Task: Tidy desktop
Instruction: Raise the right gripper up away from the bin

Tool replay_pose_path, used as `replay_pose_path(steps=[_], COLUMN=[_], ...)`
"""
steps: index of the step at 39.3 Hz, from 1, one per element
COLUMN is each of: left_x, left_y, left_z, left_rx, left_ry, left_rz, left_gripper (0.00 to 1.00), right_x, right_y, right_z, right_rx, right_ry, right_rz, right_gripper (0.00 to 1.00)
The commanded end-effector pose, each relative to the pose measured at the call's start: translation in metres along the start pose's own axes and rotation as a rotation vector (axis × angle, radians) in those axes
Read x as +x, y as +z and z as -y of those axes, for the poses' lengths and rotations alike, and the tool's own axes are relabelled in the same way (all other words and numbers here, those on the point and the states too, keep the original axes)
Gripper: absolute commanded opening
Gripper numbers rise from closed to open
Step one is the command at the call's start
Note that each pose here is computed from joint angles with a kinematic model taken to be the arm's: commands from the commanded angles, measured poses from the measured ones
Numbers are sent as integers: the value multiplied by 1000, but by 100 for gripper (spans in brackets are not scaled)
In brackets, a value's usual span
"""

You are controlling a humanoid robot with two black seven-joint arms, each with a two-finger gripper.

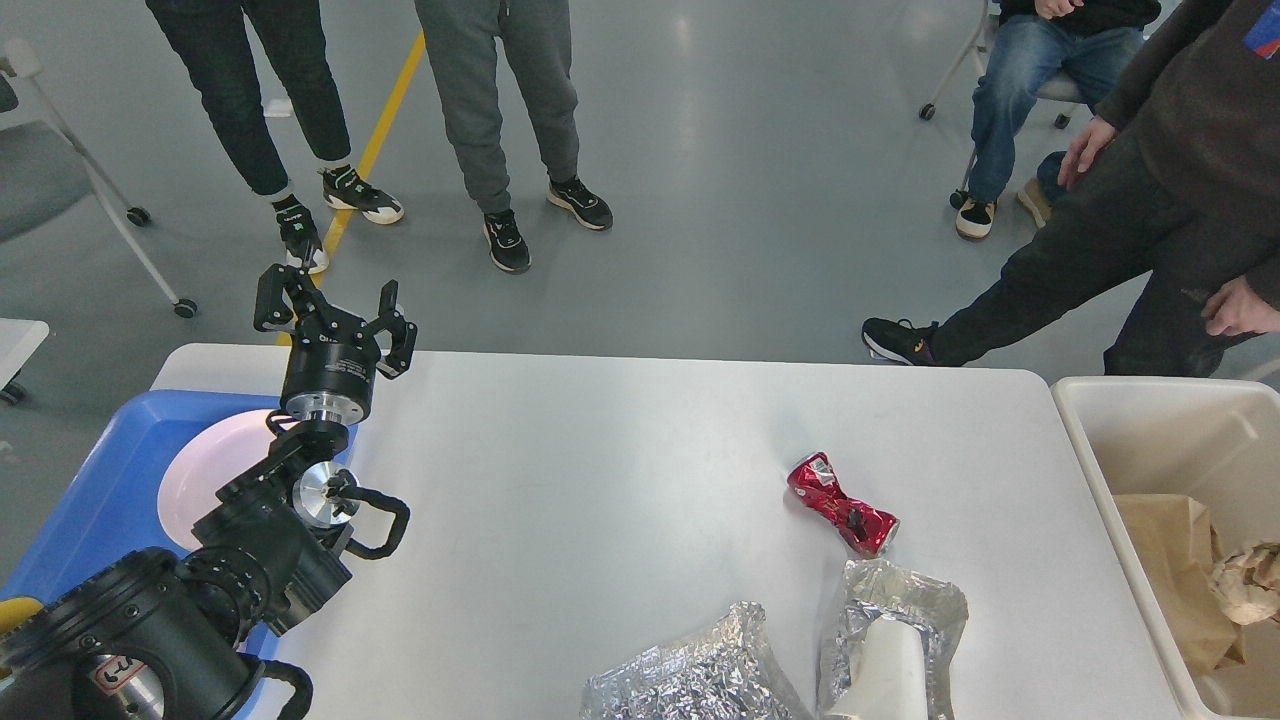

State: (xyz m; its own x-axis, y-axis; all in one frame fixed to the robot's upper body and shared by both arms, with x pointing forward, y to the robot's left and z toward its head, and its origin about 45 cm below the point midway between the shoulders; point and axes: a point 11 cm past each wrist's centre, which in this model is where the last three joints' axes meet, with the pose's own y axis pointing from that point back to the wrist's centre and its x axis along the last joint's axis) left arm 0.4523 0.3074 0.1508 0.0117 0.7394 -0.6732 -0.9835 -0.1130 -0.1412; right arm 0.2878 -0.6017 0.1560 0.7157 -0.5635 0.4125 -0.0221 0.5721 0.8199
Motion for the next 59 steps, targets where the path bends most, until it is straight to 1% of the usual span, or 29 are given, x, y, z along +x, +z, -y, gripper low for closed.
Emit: replay_pose_path(steps=[1,8,10,11,13,14,17,18,19,21,24,28,29,36,40,42,43,48,53,54,55,57,59], left_x=[0,0,0,0,0,0,0,0,0,0,0,0,0,0,0,0,0,0,0,0,0,0,0], left_y=[0,0,1,0,0,0,0,0,0,0,0,0,0,0,0,0,0,0,0,0,0,0,0], left_z=[0,0,0,0,0,0,0,0,0,0,0,0,0,0,0,0,0,0,0,0,0,0,0], left_rx=[1,1,-1,1,0,0,1,0,0,0,0,0,0,0,0,0,1,1,1,1,0,0,0], left_ry=[0,0,1,0,0,0,0,0,0,0,0,0,0,0,0,0,0,0,0,0,0,0,0], left_rz=[0,0,0,0,0,1,0,-1,-1,-1,-1,-1,-1,-1,1,1,0,0,0,0,-1,-1,-1], left_gripper=[97,97,97,97,97,97,97,97,97,97,97,97,97,97,97,97,97,97,97,97,97,97,97], right_x=[-1,0,0,1,2,3,4,4,5,6,7,8,9,10,12,15,17,28,54,61,75,87,87], right_y=[-1,-1,-1,-1,-1,-1,-1,-1,-2,-1,-1,-1,-1,-2,-1,0,-1,-10,-15,-13,-10,-8,-10], right_z=[1,0,0,0,0,0,0,0,0,0,0,0,0,0,-2,-4,-5,-18,-42,-48,-62,-84,-95], right_rx=[6,8,10,10,10,10,9,9,11,11,11,11,11,15,17,21,24,67,115,125,153,207,247], right_ry=[-3,2,5,10,18,28,40,44,51,58,68,79,84,85,88,93,95,104,139,148,162,150,117], right_rz=[7,11,12,14,17,21,25,27,29,32,36,40,42,49,54,62,63,95,134,147,177,206,213], right_gripper=[0,0,6,11,16,21,29,33,41,47,55,63,67,77,90,98,100,100,100,100,100,100,100])
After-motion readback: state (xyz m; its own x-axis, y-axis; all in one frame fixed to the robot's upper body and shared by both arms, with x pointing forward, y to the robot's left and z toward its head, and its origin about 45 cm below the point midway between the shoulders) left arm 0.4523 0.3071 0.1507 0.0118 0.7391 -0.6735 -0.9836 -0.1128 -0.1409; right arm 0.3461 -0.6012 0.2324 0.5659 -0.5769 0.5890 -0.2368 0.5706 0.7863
